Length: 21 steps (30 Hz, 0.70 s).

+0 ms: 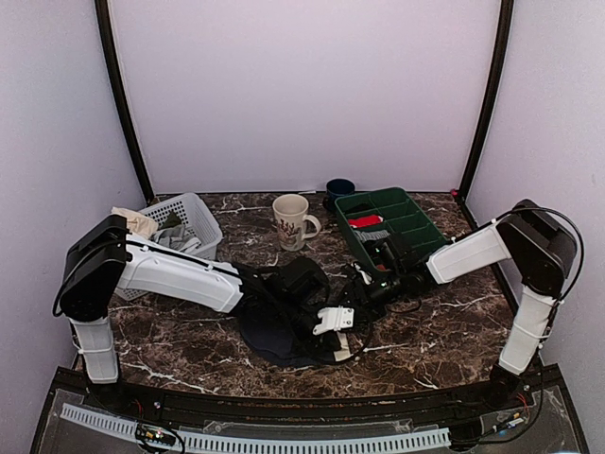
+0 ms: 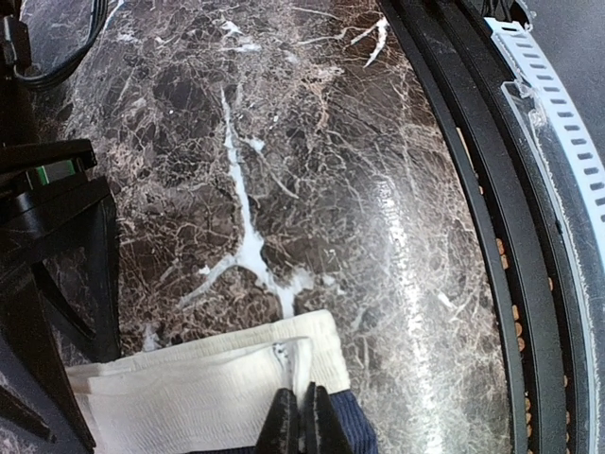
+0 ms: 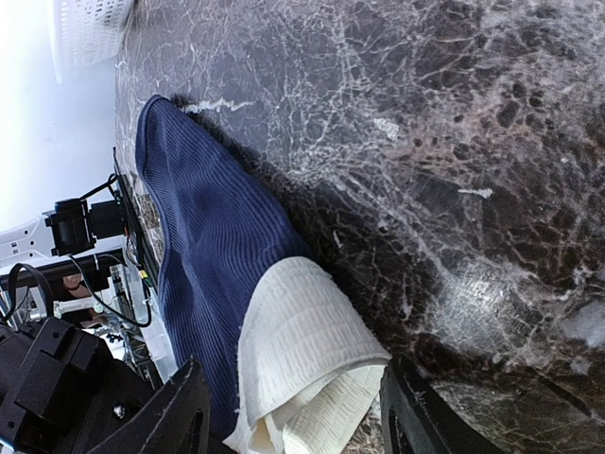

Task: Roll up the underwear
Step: Smooth out the underwear at the center of the board.

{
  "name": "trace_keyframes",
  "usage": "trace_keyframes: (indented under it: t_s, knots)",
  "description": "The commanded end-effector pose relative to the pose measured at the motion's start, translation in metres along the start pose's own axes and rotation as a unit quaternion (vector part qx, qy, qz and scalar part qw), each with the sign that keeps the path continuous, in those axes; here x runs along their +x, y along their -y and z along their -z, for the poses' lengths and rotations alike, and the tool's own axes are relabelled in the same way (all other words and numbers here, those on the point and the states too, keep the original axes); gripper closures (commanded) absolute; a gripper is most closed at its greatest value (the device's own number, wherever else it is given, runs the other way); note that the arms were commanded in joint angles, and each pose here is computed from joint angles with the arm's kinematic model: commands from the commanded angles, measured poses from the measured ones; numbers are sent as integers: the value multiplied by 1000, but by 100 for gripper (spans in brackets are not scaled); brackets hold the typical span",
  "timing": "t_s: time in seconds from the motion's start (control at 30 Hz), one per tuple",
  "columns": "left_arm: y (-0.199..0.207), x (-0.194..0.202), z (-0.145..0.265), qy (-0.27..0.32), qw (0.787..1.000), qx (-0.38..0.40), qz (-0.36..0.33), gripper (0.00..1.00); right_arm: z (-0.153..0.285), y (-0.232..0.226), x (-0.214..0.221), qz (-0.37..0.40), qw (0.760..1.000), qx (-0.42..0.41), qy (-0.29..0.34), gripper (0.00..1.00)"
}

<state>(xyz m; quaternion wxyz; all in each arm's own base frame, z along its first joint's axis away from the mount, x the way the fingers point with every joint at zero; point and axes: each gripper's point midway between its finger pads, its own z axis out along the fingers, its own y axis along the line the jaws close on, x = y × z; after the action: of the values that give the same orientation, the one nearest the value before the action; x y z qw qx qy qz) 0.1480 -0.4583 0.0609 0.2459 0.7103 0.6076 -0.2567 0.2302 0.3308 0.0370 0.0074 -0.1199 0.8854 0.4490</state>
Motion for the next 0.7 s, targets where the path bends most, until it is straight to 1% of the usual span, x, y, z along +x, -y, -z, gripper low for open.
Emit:
trace_keyframes:
  t_s: [0.0, 0.13, 0.43, 0.67]
  knots:
    - [1, -7, -9, 8, 1000, 7, 22, 100, -5, 32, 6, -35, 998, 51, -5, 39]
    - [7, -1, -20, 2, 999, 24, 31, 100, -6, 35, 7, -37, 998, 55, -8, 39]
    - [30, 24, -37, -31, 997, 61, 23, 100, -8, 41, 7, -43, 997, 68, -9, 40]
    - [37, 35, -36, -46, 996, 70, 29, 100, -8, 41, 3, -43, 997, 69, -8, 44]
